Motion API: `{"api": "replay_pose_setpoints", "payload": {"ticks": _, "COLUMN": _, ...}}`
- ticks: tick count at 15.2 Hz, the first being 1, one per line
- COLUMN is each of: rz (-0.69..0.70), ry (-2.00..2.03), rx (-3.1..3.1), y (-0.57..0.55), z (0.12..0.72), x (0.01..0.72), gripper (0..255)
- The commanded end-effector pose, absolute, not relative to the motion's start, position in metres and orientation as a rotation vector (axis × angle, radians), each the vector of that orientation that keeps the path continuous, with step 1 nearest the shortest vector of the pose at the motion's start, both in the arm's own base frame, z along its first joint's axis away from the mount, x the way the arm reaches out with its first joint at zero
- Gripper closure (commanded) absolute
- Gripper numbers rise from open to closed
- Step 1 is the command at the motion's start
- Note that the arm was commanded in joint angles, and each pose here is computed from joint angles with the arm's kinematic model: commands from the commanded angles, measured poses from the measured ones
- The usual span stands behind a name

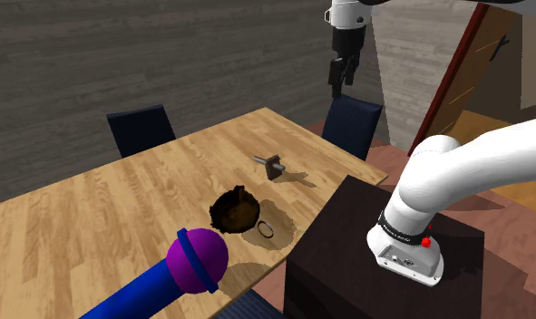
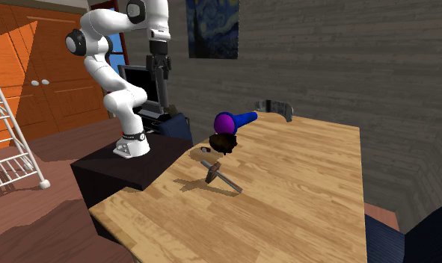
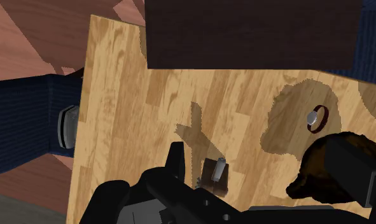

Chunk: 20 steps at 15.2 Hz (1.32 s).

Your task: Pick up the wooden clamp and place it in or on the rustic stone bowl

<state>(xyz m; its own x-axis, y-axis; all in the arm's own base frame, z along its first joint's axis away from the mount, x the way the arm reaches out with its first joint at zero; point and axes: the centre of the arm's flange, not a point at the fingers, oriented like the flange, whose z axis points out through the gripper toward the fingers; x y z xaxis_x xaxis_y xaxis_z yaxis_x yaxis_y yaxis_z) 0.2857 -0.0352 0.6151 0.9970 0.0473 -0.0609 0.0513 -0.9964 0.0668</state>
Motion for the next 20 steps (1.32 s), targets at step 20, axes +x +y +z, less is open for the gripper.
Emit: {"api": "replay_pose_setpoints", "payload": {"ticks": 20, "rz": -0.272, "ry": -0.139, "rx": 3.112, "y": -0.054, "z": 0.425, "x": 0.469, "gripper": 0}}
